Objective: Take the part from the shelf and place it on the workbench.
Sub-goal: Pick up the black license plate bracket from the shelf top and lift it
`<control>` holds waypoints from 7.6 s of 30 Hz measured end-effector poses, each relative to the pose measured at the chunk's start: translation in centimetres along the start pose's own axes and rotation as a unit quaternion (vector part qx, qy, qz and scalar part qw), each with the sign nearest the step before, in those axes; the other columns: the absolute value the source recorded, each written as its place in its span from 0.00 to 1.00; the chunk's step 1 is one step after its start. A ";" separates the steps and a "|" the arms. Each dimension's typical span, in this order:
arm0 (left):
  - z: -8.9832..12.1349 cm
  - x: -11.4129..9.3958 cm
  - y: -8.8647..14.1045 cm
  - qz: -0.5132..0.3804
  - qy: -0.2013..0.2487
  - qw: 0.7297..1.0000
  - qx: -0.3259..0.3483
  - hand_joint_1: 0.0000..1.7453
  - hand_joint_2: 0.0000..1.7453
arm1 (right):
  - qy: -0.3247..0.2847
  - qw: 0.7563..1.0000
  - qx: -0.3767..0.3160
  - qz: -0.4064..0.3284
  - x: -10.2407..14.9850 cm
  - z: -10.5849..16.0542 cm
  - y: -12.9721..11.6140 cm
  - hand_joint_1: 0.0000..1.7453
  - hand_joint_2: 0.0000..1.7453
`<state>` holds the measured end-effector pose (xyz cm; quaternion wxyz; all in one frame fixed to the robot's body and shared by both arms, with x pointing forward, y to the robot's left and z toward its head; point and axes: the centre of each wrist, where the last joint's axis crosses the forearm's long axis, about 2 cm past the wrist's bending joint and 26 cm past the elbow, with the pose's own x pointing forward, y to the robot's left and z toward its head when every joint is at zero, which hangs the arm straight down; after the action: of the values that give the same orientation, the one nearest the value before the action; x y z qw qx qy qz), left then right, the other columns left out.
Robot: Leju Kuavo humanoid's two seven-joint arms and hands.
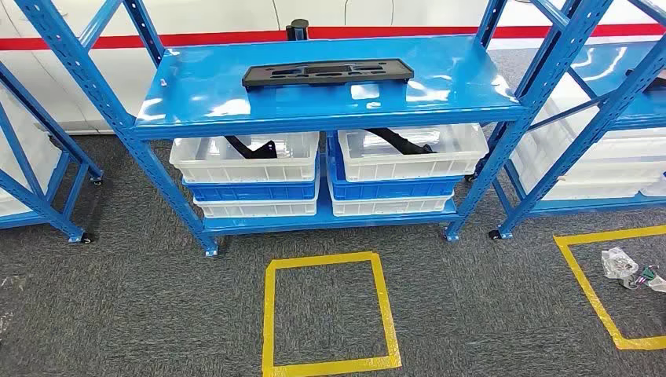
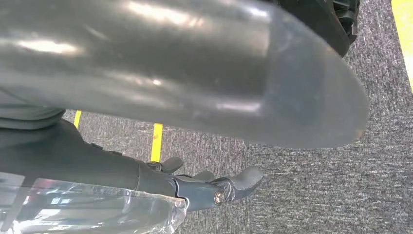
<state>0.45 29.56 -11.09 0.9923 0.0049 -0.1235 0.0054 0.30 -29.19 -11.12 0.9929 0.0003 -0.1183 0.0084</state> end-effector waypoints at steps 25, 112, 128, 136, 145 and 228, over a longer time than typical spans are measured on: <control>-0.4 1.9 0.9 -0.009 -0.011 0.995 0.102 0.00 0.00 | -0.018 0.998 -0.058 0.012 2.4 -0.5 -0.7 0.00 0.00; -0.7 3.4 -2.6 0.100 -0.003 0.981 0.168 0.00 0.00 | -0.841 0.528 0.119 -0.029 27.4 17.8 -4.8 0.00 0.00; -0.7 3.0 -2.8 0.126 -0.008 0.978 0.165 0.00 0.00 | -0.867 0.426 0.241 0.092 27.6 23.2 4.2 0.00 0.00; -0.7 2.8 -3.0 0.137 -0.008 0.978 0.158 0.00 0.00 | -0.866 0.413 0.264 0.098 26.7 23.9 5.7 0.00 0.00; -0.7 2.7 -2.7 0.135 -0.014 0.978 0.159 0.00 0.00 | -0.891 0.413 0.178 0.067 26.4 24.7 5.7 0.00 0.00; -0.5 1.7 -3.6 0.105 0.018 0.983 0.151 0.00 0.00 | -0.762 0.444 -0.434 0.183 25.3 20.3 -0.6 0.00 1.00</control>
<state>2.29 26.04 -11.15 0.9761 0.1420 -0.1028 0.1288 20.12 -29.42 14.52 0.3496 -0.4456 -0.8132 0.1337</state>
